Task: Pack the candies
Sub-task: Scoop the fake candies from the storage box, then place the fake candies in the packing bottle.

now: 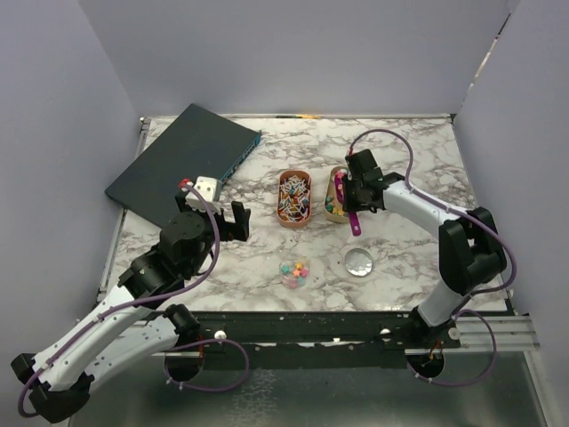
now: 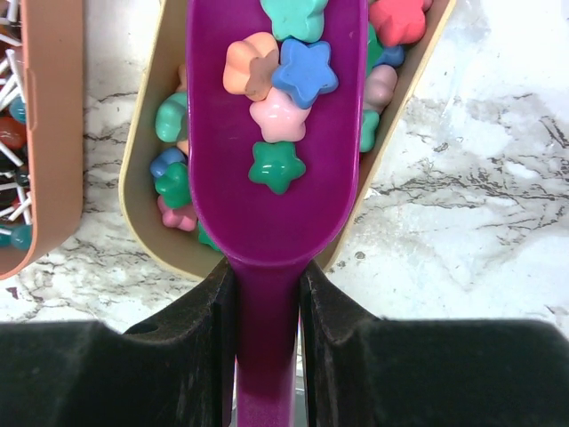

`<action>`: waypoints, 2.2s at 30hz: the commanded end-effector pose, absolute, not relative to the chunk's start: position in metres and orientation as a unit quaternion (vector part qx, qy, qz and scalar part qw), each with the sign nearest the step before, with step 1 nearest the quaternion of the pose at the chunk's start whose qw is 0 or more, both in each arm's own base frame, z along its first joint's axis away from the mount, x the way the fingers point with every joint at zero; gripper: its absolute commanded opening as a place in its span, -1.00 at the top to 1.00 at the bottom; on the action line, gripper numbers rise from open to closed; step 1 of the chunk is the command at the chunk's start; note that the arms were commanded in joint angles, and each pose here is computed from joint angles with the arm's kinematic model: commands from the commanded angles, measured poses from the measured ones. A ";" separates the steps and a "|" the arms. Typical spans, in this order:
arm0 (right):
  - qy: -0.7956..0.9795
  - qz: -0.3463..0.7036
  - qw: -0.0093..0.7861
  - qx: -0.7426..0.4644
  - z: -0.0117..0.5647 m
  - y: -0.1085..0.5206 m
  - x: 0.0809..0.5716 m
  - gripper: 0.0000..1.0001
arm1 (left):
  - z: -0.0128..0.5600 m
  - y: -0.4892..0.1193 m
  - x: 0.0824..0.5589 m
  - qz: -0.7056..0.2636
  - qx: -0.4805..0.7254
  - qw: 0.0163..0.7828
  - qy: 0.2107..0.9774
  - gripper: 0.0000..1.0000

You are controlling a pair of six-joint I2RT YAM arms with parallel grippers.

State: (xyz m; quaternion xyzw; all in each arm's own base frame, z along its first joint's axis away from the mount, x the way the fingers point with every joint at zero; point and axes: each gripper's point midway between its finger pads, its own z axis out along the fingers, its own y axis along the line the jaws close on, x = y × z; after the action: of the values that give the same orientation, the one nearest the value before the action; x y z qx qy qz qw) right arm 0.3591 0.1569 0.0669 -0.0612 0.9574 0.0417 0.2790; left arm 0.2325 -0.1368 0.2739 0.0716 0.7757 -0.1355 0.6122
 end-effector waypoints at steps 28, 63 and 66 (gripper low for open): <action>0.800 0.158 0.402 -0.416 0.163 0.227 0.256 0.99 | 0.256 -0.160 0.237 -0.157 0.096 0.580 0.794 -0.98; 0.630 0.238 0.427 -0.604 0.209 0.257 0.181 0.99 | 0.238 -0.221 0.208 -0.288 0.176 0.483 0.808 -0.98; 0.620 0.244 0.437 -0.604 0.216 0.257 0.178 0.99 | 0.234 -0.220 0.209 -0.283 0.174 0.481 0.812 -0.98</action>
State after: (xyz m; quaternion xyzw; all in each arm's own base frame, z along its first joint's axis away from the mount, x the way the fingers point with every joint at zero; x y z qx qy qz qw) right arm 0.1837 0.2501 0.1888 -0.6020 0.6497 0.2242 0.4065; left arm 0.2096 -0.2179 0.2370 0.1742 0.8100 -0.2757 0.4873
